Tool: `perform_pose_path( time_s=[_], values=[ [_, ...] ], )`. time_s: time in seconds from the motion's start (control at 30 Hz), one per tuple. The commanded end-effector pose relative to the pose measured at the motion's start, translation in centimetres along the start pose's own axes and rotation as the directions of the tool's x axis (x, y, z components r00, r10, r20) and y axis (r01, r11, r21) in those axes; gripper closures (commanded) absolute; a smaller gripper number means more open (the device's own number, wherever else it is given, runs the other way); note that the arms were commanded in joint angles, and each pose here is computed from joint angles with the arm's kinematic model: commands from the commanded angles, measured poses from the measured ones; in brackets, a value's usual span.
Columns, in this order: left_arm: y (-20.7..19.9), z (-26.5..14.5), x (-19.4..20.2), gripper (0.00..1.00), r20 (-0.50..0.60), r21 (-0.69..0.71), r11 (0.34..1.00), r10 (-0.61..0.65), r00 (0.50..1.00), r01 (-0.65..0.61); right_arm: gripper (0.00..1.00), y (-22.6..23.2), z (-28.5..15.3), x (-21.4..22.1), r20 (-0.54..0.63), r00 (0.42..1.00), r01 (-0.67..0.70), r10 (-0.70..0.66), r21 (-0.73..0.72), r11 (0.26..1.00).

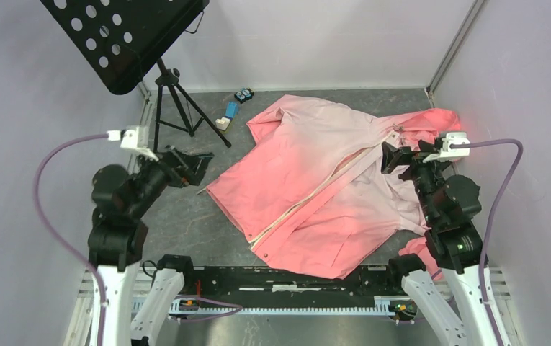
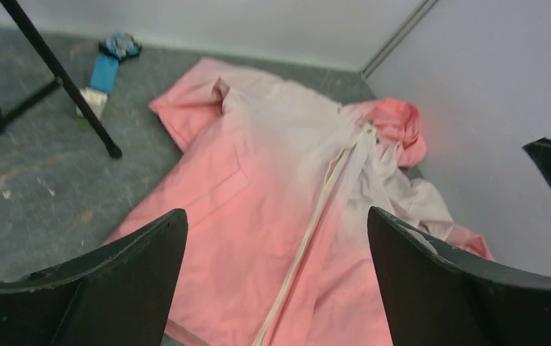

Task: Zip up the jacket

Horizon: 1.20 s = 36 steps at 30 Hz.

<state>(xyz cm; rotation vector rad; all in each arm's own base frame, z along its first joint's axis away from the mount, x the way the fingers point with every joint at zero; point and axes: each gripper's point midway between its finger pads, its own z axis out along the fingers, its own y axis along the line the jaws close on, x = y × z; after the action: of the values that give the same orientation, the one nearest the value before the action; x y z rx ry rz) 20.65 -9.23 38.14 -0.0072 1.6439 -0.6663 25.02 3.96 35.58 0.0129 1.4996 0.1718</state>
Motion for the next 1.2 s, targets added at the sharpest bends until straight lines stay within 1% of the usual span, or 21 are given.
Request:
perform_pose_path(
  time_s=[0.0,0.1,0.17,0.27,0.37,0.43,0.5,0.6,0.67,0.73,0.83,0.9,1.0,1.1,1.17],
  values=[
    [2.2,2.6,5.8,0.0,-0.24,-0.009,0.999,-0.047,0.97,0.046,0.03,-0.9,0.7,3.1,-0.078,0.997,0.0,0.004,0.05,0.999],
    [3.9,3.5,8.6,0.0,-0.344,-0.052,0.997,-0.07,0.936,0.056,0.03,-0.1,1.2,5.3,-0.093,0.995,-0.021,0.021,0.003,1.0],
    [5.0,3.8,10.1,0.0,-0.393,-0.079,0.996,-0.078,0.916,0.05,0.03,0.3,1.4,7.1,-0.12,0.989,-0.084,0.083,-0.005,0.996],
    [6.5,4.0,11.8,0.0,-0.426,-0.119,0.992,-0.081,0.901,0.032,0.03,1.7,1.7,9.7,-0.194,0.972,-0.143,0.13,-0.057,0.988],
    [7.4,4.2,12.8,0.0,-0.435,-0.146,0.989,-0.091,0.896,0.029,0.03,2.7,2.0,13.1,-0.309,0.938,-0.191,0.157,-0.082,0.978],
    [7.3,4.5,13.5,0.0,-0.437,-0.135,0.99,-0.1,0.894,0.045,0.03,3.6,2.1,15.3,-0.387,0.903,-0.239,0.185,-0.096,0.966],
    [7.5,4.7,14.2,0.0,-0.446,-0.131,0.99,-0.112,0.888,0.059,0.03,5.4,2.0,17.3,-0.464,0.854,-0.33,0.237,-0.13,0.935],
    [8.2,5.0,15.5,0.0,-0.46,-0.147,0.987,-0.121,0.88,0.058,0.03,10.3,0.9,19.6,-0.561,0.774,-0.474,0.293,-0.207,0.856],
    [8.8,5.1,16.3,0.0,-0.473,-0.161,0.986,-0.119,0.873,0.048,0.01,13.6,0.0,20.3,-0.589,0.75,-0.522,0.302,-0.245,0.817],
    [9.2,5.3,16.9,0.0,-0.484,-0.168,0.985,-0.123,0.867,0.046,0.08,16.2,-1.2,21.4,-0.619,0.722,-0.559,0.309,-0.258,0.788],
    [8.8,5.7,17.5,0.0,-0.51,-0.143,0.987,-0.132,0.85,0.068,0.18,19.8,-3.2,23.4,-0.685,0.645,-0.628,0.338,-0.223,0.746],
    [8.5,5.8,18.1,0.0,-0.535,-0.129,0.988,-0.137,0.834,0.08,0.2,22.4,-4.7,24.7,-0.729,0.598,-0.655,0.335,-0.203,0.728],
    [8.3,5.6,18.9,0.0,-0.564,-0.122,0.991,-0.12,0.817,0.062,0.2,26.3,-7.5,26.7,-0.797,0.531,-0.671,0.287,-0.19,0.716],
    [8.1,5.4,19.5,0.0,-0.581,-0.117,0.992,-0.103,0.807,0.042,0.19,29.0,-9.2,28.2,-0.844,0.481,-0.667,0.238,-0.176,0.724],
    [7.7,5.4,19.7,0.0,-0.589,-0.108,0.993,-0.094,0.803,0.038,0.19,30.4,-10.3,28.5,-0.863,0.453,-0.682,0.222,-0.176,0.709]
  ],
)
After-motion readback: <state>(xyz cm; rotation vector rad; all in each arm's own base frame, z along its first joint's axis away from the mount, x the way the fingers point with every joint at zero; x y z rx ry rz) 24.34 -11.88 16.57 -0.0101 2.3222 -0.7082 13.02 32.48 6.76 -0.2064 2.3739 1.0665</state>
